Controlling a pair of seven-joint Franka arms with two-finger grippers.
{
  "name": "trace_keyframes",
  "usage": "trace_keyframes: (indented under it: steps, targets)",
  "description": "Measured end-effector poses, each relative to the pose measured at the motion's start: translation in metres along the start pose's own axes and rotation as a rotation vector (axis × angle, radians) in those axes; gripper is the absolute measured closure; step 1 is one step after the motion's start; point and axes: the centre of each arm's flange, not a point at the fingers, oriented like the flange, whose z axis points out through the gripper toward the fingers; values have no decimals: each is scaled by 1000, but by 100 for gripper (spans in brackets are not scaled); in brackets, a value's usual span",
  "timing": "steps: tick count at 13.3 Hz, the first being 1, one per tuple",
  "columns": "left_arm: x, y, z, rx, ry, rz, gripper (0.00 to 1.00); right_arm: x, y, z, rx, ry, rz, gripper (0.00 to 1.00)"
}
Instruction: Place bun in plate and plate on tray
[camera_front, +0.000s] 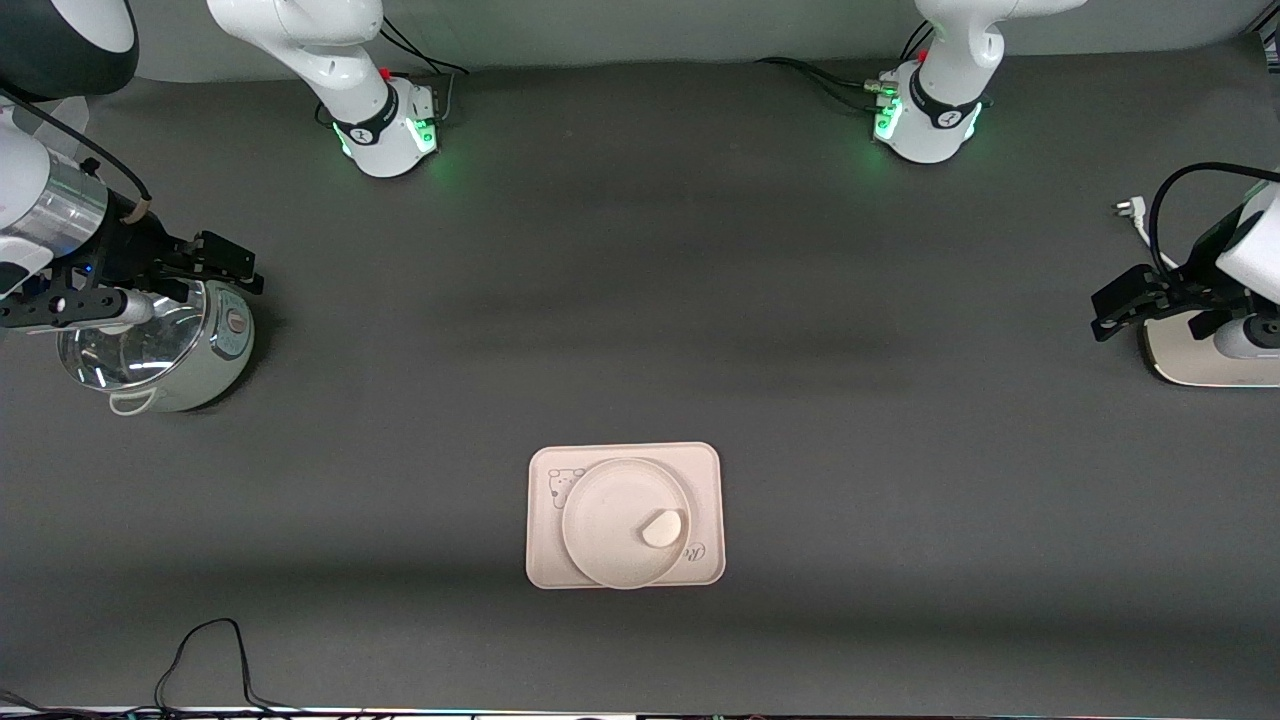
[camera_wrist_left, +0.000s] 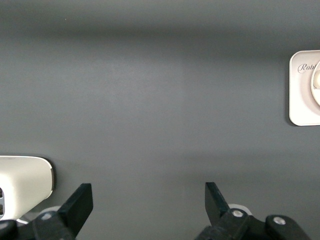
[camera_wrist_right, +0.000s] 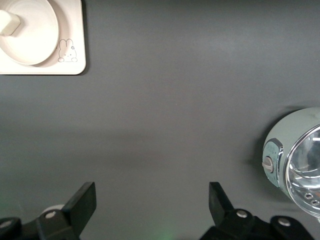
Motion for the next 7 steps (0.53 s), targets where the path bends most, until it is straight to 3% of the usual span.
trace_keyframes:
  steps: [7]
  targets:
    - [1, -4, 1, 1, -5, -8, 0, -1, 2, -5, -26, 21, -1, 0]
